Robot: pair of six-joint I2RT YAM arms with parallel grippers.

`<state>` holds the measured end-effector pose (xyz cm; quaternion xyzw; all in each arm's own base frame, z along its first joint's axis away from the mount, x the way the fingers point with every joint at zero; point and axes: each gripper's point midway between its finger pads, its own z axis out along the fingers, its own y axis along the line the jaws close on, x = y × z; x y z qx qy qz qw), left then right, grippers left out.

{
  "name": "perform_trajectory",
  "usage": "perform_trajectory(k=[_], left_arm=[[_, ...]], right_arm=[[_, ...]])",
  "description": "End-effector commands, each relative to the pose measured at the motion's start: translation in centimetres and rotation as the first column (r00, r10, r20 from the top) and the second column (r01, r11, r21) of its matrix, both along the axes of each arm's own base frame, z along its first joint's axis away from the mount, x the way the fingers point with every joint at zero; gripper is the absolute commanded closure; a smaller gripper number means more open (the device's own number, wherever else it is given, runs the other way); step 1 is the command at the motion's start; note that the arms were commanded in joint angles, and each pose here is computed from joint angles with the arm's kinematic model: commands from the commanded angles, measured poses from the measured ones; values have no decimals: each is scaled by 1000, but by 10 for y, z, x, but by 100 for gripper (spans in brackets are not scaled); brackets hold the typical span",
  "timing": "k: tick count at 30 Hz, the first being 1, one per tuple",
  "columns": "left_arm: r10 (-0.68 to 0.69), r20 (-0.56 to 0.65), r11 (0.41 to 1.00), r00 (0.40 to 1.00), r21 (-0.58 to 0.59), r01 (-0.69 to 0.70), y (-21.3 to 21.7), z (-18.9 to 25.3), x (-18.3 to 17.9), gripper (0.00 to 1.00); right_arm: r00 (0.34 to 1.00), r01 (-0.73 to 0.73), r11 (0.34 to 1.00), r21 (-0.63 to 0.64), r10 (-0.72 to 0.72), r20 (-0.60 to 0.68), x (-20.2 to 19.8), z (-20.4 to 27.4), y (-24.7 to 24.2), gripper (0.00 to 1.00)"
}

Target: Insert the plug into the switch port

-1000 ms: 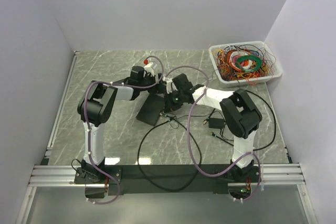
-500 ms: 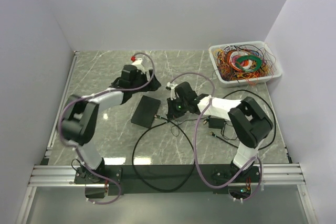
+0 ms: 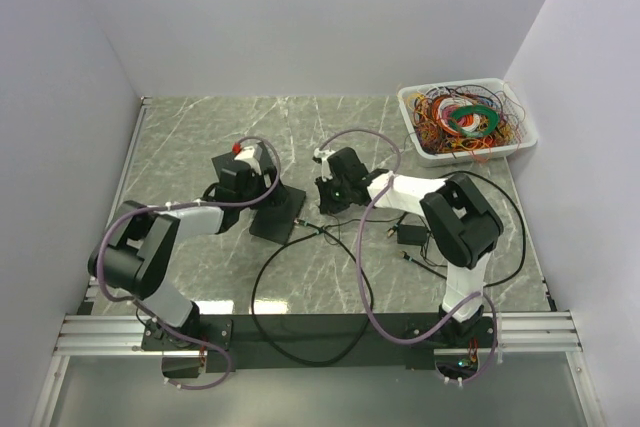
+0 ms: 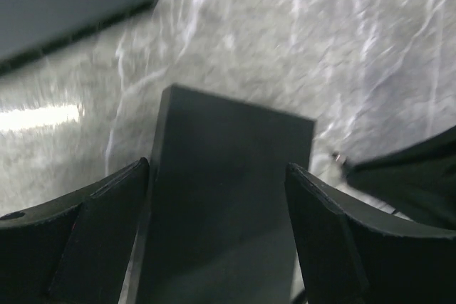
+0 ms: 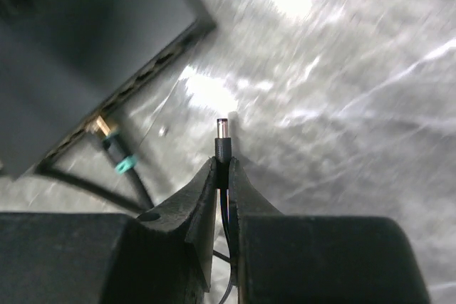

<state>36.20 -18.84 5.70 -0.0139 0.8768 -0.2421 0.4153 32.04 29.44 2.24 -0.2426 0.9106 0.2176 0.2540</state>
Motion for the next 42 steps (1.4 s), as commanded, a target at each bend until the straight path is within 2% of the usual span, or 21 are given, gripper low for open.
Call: perform_trajectory(k=[1, 11, 21, 42], left_arm=[[-1, 96, 998, 995, -64, 7, -10, 17, 13, 17], [-38, 132, 996, 991, -79, 48, -18, 5, 18, 18], [-37, 132, 989, 990, -134, 55, -7, -5, 15, 36], [-83, 105, 984, 991, -146, 98, -15, -17, 17, 37]], right_arm=[[995, -13, 1000, -3, 13, 94, 28, 14, 7, 100], [993, -77, 997, 10, 76, 95, 33, 5, 20, 100], [989, -95, 995, 41, 90, 117, 32, 12, 24, 100], [985, -119, 990, 80, 108, 133, 23, 24, 29, 100]])
